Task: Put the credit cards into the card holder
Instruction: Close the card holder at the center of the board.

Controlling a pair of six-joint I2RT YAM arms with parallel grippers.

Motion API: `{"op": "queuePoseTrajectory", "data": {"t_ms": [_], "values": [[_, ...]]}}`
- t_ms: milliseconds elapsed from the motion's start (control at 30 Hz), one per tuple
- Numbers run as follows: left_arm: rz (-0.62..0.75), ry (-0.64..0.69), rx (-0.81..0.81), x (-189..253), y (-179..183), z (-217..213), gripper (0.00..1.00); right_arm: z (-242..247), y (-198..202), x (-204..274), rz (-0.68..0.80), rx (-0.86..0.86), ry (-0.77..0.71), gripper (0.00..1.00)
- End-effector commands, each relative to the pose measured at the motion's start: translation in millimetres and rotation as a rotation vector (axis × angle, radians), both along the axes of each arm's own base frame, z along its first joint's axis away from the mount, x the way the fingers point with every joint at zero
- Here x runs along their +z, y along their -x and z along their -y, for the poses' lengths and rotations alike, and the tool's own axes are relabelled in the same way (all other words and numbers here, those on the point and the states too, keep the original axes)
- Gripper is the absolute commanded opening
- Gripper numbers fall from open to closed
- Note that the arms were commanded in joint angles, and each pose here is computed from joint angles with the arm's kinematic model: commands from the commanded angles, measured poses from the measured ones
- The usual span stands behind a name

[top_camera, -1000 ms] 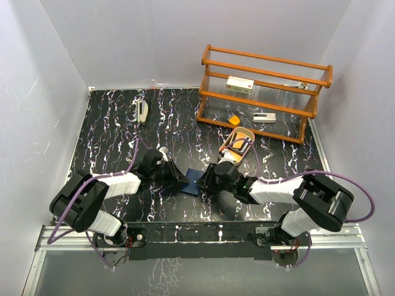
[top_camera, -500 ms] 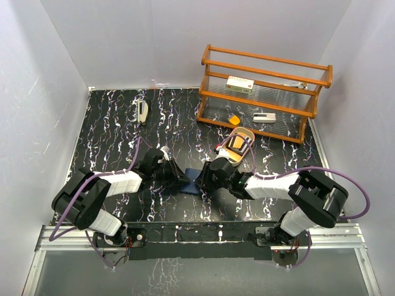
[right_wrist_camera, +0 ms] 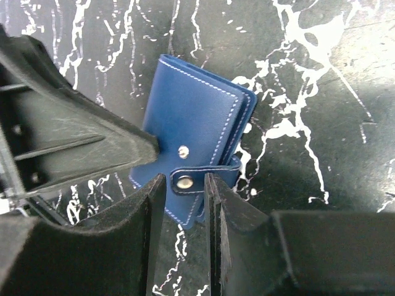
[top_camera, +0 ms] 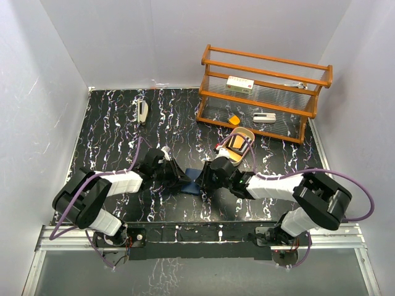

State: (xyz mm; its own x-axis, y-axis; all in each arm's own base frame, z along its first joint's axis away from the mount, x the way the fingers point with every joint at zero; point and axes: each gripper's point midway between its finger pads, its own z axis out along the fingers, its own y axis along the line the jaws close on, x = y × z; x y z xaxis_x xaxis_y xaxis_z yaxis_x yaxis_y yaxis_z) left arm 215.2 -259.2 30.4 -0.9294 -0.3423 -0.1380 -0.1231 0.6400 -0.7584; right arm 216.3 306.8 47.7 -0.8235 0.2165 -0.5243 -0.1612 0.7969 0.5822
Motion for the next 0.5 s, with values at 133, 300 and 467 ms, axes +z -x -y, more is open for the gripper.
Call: {"op": "queuePoseTrajectory", "data": {"t_ms": [133, 300, 467], "values": [[-0.088, -0.105, -0.012, -29.9, 22.1, -13.0, 0.2, -14.9, -5.4, 36.7, 0.054, 0.0, -0.097, 0.32], [-0.093, -0.108, -0.011, -31.0, 23.0, -13.3, 0.2, -9.4, -6.9, 27.6, 0.044, -0.021, -0.06, 0.32], [-0.092, -0.103, -0.011, -30.4, 22.2, -12.1, 0.2, -6.6, -7.8, 23.7, 0.052, -0.033, -0.06, 0.32]]}}
